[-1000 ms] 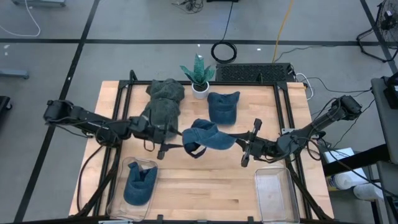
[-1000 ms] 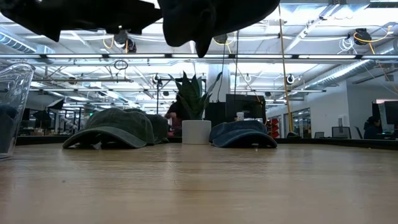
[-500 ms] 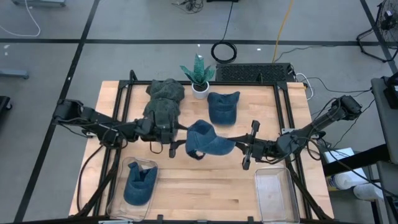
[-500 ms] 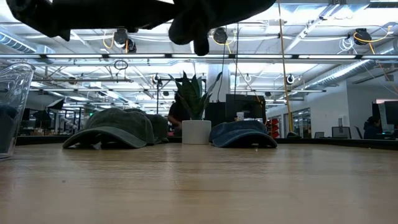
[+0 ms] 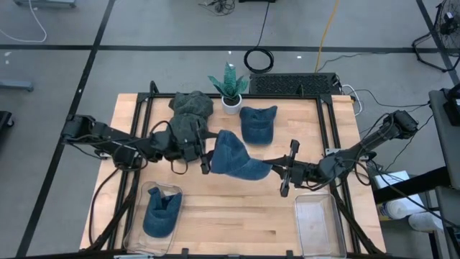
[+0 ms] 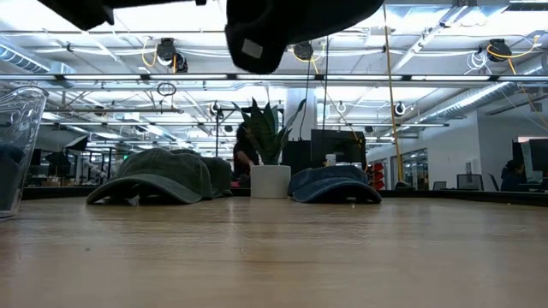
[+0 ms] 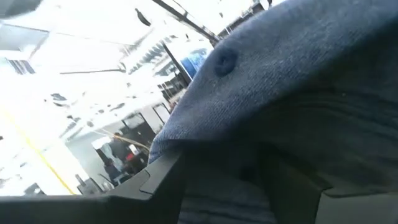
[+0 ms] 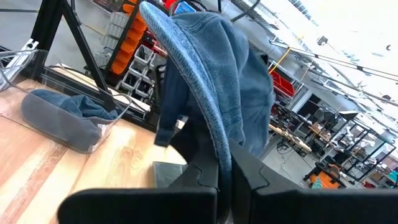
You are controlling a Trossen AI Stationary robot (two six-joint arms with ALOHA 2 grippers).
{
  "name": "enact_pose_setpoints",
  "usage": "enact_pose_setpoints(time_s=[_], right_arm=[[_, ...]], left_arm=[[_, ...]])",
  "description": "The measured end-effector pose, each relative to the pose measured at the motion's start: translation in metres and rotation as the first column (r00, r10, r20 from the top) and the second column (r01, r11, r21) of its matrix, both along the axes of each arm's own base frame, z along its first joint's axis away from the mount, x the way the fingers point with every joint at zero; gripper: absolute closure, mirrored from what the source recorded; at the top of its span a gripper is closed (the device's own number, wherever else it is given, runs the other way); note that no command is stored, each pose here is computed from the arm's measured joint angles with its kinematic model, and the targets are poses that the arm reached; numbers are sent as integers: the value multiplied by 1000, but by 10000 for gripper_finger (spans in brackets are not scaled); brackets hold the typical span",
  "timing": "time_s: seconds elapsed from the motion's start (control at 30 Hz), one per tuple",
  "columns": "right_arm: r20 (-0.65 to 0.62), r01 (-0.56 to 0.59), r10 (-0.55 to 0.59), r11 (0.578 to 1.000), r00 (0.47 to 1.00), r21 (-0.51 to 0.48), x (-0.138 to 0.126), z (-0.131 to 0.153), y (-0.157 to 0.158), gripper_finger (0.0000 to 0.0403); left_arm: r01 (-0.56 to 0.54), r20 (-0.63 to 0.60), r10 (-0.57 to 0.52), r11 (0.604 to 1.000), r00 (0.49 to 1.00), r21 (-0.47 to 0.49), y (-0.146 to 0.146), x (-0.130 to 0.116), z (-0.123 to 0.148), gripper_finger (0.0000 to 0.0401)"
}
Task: Pick & Place hat
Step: Put the bottom blue cap into the left transparent bin
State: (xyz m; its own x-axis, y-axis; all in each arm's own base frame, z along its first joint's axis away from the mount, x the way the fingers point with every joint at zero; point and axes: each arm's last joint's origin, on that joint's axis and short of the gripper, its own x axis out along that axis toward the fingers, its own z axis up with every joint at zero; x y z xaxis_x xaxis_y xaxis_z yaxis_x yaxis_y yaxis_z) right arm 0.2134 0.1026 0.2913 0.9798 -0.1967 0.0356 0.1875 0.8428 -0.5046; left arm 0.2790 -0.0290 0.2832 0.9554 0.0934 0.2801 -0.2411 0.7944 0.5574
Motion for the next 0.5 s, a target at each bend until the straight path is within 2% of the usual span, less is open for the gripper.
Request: enact_pose_setpoints(time_s=[0.2,0.43,0.5], right_arm=[[-14,0,0,1000,1000,-8,0,-1,0,403],[-15,-1,0,1000,1000,-8,0,-1,0,403],[-17,-1,1,1000,1000,0,0,-2,0,403]], left_arm=[[-3,45,2,999,999,40,-3,2,16,197],[13,65,-15,999,998,37,-9,3,25,197],[-24,59,22,999,998,30,-10,3,25,196]])
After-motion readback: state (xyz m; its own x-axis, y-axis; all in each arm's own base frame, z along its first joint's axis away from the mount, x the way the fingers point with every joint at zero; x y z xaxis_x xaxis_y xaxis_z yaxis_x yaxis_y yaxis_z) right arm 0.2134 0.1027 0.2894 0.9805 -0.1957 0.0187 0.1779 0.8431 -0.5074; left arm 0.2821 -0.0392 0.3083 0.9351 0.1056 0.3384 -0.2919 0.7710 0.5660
